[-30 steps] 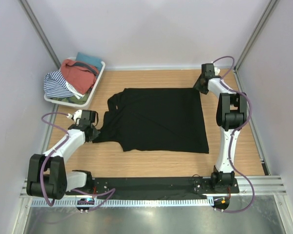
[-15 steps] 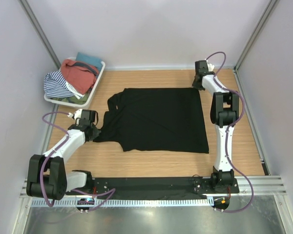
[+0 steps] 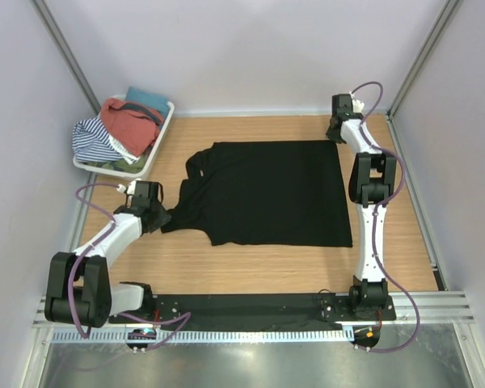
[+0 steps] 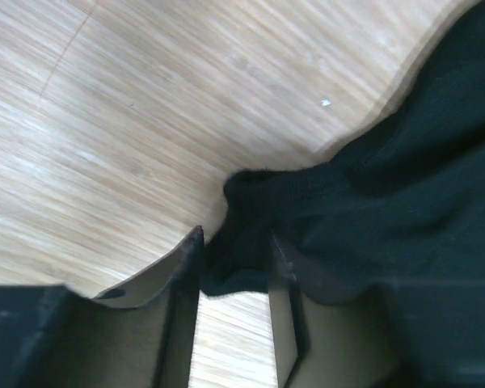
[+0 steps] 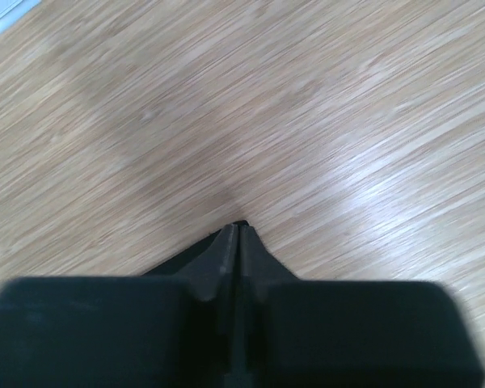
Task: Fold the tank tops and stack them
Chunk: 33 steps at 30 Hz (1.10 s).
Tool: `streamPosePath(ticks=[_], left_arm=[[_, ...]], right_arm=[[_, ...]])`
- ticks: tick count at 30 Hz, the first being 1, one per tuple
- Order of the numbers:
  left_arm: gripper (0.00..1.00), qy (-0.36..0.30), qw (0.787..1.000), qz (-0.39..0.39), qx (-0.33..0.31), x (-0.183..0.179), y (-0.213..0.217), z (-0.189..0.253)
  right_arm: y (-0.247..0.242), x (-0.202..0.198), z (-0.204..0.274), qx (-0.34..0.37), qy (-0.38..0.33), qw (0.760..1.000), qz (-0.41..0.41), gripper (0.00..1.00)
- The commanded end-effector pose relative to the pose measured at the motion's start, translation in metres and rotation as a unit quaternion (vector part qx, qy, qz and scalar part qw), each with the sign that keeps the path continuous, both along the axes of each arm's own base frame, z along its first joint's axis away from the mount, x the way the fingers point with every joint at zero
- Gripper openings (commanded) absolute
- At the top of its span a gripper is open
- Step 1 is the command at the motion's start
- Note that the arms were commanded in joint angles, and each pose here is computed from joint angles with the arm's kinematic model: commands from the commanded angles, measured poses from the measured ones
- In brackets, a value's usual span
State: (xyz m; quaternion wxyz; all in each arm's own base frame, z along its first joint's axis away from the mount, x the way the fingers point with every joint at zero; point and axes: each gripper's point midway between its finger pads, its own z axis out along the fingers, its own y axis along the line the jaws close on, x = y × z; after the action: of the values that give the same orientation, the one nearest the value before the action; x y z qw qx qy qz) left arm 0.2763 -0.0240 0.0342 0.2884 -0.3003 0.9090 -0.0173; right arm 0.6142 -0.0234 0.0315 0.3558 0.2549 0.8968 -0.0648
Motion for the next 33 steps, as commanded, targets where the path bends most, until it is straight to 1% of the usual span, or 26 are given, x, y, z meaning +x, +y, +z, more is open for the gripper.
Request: streamPosePath(ticks=[1, 2, 5, 7, 10, 11, 12, 13, 15, 16, 17, 18, 19, 20, 21, 22, 23, 24, 25, 26, 27, 28, 29, 31, 32, 33], left_arm=[[0.41, -0.047, 0.999, -0.011, -0.005, 0.014, -0.003, 0.017], [0.63, -0.057, 0.998, -0.005, 0.000, 0.016, 0.000, 0.022], [0.86, -0.078, 0.997, 0.004, 0.004, 0.021, 0.003, 0.037], [0.88, -0.094, 0.996, 0.003, -0.003, 0.026, 0.000, 0.047], [0.88, -0.121, 0.992, -0.002, -0.016, 0.041, -0.005, 0.066], [0.87, -0.132, 0.991, -0.005, -0.018, 0.049, -0.007, 0.077], [0.87, -0.132, 0.991, -0.008, -0.021, 0.054, -0.009, 0.077], [0.87, -0.137, 0.990, -0.011, -0.025, 0.059, -0.011, 0.081], [0.87, -0.146, 0.988, -0.025, -0.035, 0.075, -0.018, 0.088], [0.87, -0.148, 0.988, -0.032, -0.041, 0.080, -0.022, 0.089], [0.87, -0.157, 0.986, -0.039, -0.046, 0.088, -0.026, 0.095], [0.86, -0.149, 0.987, -0.043, -0.049, 0.096, -0.029, 0.088], [0.83, -0.146, 0.987, -0.050, -0.052, 0.100, -0.032, 0.087], [0.82, -0.156, 0.985, -0.054, -0.054, 0.112, -0.036, 0.098], [0.80, -0.138, 0.987, -0.060, -0.055, 0.119, -0.039, 0.085], [0.78, -0.138, 0.987, -0.065, -0.058, 0.125, -0.043, 0.086], [0.78, -0.144, 0.985, -0.072, -0.059, 0.137, -0.049, 0.092], [0.77, -0.144, 0.985, -0.079, -0.057, 0.143, -0.052, 0.093], [0.76, -0.140, 0.985, -0.081, -0.053, 0.155, -0.055, 0.089], [0.76, -0.135, 0.986, -0.085, -0.050, 0.160, -0.058, 0.086], [0.75, -0.131, 0.986, -0.088, -0.045, 0.165, -0.058, 0.084], [0.73, -0.124, 0.987, -0.090, -0.044, 0.177, -0.060, 0.077], [0.71, -0.121, 0.988, -0.090, -0.040, 0.182, -0.060, 0.074], [0.68, -0.105, 0.989, -0.096, -0.033, 0.197, -0.062, 0.063], [0.66, -0.097, 0.990, -0.098, -0.033, 0.201, -0.063, 0.058], [0.65, -0.093, 0.990, -0.099, -0.033, 0.205, -0.063, 0.055]], right_arm=[[-0.002, 0.009, 0.024, 0.008, -0.025, 1.000, 0.002, 0.17], [0.000, 0.010, 0.026, 0.013, -0.027, 1.000, 0.005, 0.35], [0.003, 0.009, 0.041, 0.016, -0.041, 0.999, 0.011, 0.46], [0.003, 0.006, 0.049, 0.018, -0.045, 0.999, 0.014, 0.48], [0.003, 0.001, 0.078, 0.019, -0.058, 0.998, 0.017, 0.55], [0.004, -0.001, 0.096, 0.017, -0.071, 0.997, 0.019, 0.58], [0.003, -0.007, 0.100, 0.015, -0.068, 0.997, 0.018, 0.62], [0.001, -0.012, 0.107, 0.012, -0.068, 0.998, 0.015, 0.70], [-0.002, -0.029, 0.124, 0.003, -0.069, 0.998, 0.009, 0.75], [0.001, -0.035, 0.129, 0.005, -0.072, 0.997, 0.013, 0.75], [0.006, -0.051, 0.115, 0.010, -0.052, 0.998, 0.020, 0.74], [0.014, -0.057, 0.140, 0.020, -0.079, 0.996, 0.033, 0.72], [0.028, -0.065, 0.145, 0.026, -0.084, 0.995, 0.051, 0.65], [0.036, -0.082, 0.128, 0.031, -0.062, 0.996, 0.061, 0.64], [0.043, -0.092, 0.148, 0.034, -0.081, 0.994, 0.071, 0.61], [0.066, -0.102, 0.148, 0.036, -0.078, 0.992, 0.096, 0.59], [0.073, -0.119, 0.133, 0.033, -0.057, 0.992, 0.104, 0.56], [0.084, -0.130, 0.148, 0.033, -0.072, 0.990, 0.116, 0.55], [0.105, -0.140, 0.146, 0.038, -0.070, 0.987, 0.141, 0.52], [0.116, -0.158, 0.132, 0.040, -0.052, 0.985, 0.156, 0.51], [0.128, -0.165, 0.132, 0.045, -0.059, 0.983, 0.171, 0.50], [0.135, -0.176, 0.141, 0.053, -0.071, 0.980, 0.179, 0.45], [0.153, -0.195, 0.125, 0.062, -0.052, 0.975, 0.206, 0.42], [0.171, -0.215, 0.130, 0.076, -0.065, 0.968, 0.229, 0.36], [0.188, -0.234, 0.114, 0.086, -0.044, 0.962, 0.254, 0.33], [0.199, -0.243, 0.113, 0.097, -0.044, 0.957, 0.268, 0.31]])
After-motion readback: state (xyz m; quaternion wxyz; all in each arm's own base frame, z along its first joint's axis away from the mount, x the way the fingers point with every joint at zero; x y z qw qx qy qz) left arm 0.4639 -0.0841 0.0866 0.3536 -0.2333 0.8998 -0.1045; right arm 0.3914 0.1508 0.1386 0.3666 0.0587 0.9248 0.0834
